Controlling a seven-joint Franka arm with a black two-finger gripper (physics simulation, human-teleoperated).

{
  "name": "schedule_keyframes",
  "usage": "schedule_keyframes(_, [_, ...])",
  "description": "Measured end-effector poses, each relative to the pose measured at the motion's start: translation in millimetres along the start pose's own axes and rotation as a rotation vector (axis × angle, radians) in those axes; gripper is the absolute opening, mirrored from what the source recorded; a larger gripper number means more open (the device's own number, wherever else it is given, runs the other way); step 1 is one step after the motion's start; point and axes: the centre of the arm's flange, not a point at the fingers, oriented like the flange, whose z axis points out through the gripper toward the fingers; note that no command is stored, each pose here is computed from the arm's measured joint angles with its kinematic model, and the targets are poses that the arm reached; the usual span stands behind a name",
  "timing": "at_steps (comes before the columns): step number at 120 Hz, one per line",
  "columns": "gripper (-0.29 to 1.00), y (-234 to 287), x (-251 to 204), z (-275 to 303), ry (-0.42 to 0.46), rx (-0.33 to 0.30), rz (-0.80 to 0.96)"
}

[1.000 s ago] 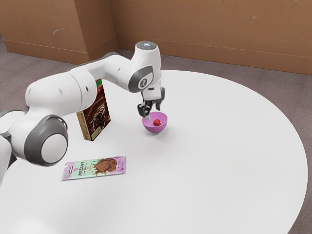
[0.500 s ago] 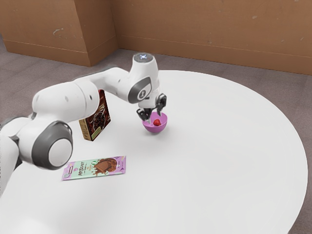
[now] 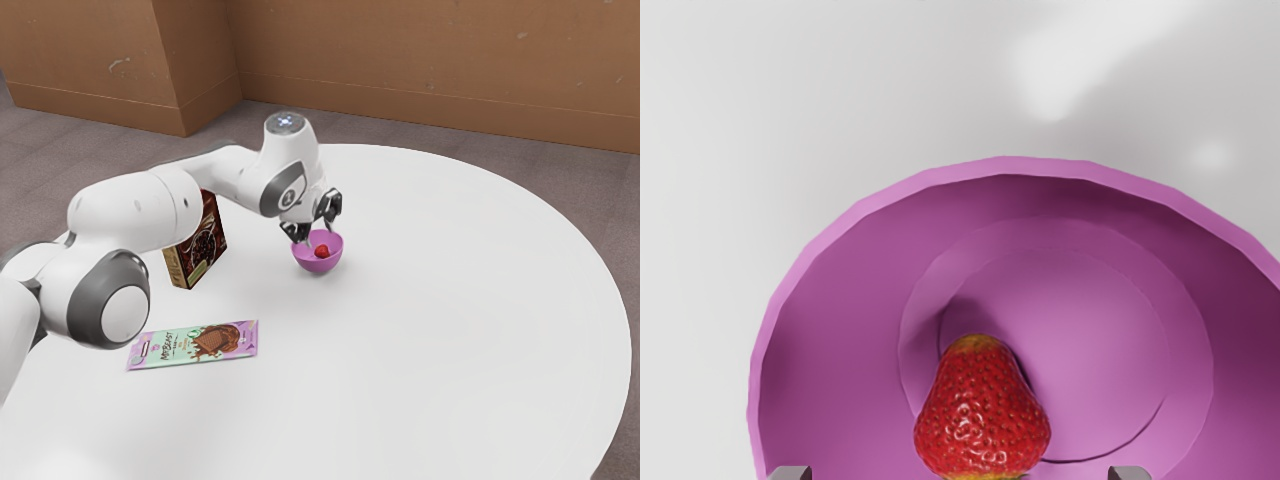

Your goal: Take strawberry from the bowl

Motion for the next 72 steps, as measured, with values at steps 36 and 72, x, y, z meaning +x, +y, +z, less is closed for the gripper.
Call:
schedule_keyframes(36, [0.37, 8, -13, 7, 0.010, 0.009, -0.028])
schedule_keyframes(72, [0.37, 22, -21, 22, 0.070, -0.005, -0.165])
